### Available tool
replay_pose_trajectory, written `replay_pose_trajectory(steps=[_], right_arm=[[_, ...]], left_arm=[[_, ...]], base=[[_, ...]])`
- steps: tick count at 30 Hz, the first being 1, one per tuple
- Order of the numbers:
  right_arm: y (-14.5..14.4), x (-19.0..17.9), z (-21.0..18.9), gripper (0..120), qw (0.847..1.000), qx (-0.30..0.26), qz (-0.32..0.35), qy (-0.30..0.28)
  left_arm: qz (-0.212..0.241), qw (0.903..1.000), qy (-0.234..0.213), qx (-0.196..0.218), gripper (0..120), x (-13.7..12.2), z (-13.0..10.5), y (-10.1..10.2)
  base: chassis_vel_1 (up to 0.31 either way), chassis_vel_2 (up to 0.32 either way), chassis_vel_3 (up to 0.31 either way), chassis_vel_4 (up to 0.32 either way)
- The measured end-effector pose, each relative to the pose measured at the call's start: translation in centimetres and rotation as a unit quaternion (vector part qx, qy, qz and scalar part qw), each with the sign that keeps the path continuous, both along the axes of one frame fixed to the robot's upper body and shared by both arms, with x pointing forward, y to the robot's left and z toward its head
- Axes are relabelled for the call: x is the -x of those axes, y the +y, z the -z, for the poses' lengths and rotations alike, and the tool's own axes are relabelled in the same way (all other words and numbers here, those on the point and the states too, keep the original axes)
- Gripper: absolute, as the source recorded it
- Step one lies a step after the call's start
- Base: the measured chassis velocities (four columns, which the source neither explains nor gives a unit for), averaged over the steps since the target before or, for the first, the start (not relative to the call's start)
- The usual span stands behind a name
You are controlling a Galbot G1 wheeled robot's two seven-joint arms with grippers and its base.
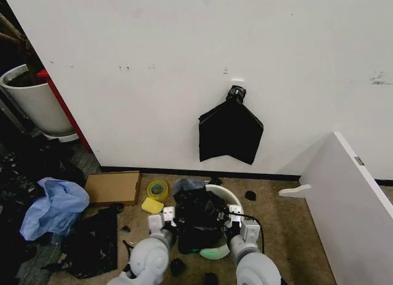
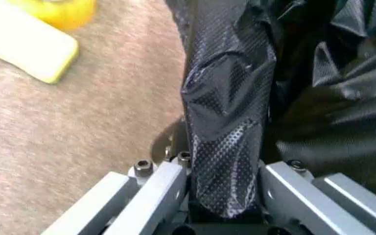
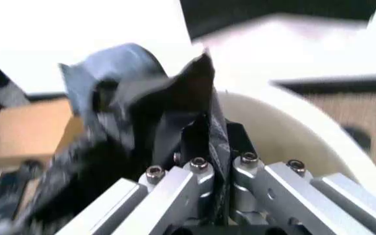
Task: Place the garbage bag over the trash bin.
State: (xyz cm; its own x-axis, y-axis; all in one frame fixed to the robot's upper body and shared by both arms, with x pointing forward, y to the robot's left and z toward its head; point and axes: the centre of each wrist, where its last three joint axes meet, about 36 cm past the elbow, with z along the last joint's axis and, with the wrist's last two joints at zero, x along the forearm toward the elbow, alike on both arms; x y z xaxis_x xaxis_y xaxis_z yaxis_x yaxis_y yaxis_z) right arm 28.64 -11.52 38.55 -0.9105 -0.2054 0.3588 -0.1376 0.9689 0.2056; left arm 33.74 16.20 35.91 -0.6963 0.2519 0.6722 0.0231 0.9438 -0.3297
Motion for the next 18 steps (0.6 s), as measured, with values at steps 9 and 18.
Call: replay_pose_trajectory(steps=[9,18], right_arm=[[-0.9,-0.6,1.5,0,0.992,0.022,0.009,-0.120],[-2.7,-1.9,0.0,0,0.992,-0.014,0.072,-0.102]], left_arm=[[0.007,0.9985,-0.039,0.038,1,1.9,-0.7,1.4],[0.029,0.9928,-0.098,0.062,1,3.0,-2.6,1.7]], base=[[0.000,0.000,0.000,0.000],[0.000,0.000,0.000,0.000]])
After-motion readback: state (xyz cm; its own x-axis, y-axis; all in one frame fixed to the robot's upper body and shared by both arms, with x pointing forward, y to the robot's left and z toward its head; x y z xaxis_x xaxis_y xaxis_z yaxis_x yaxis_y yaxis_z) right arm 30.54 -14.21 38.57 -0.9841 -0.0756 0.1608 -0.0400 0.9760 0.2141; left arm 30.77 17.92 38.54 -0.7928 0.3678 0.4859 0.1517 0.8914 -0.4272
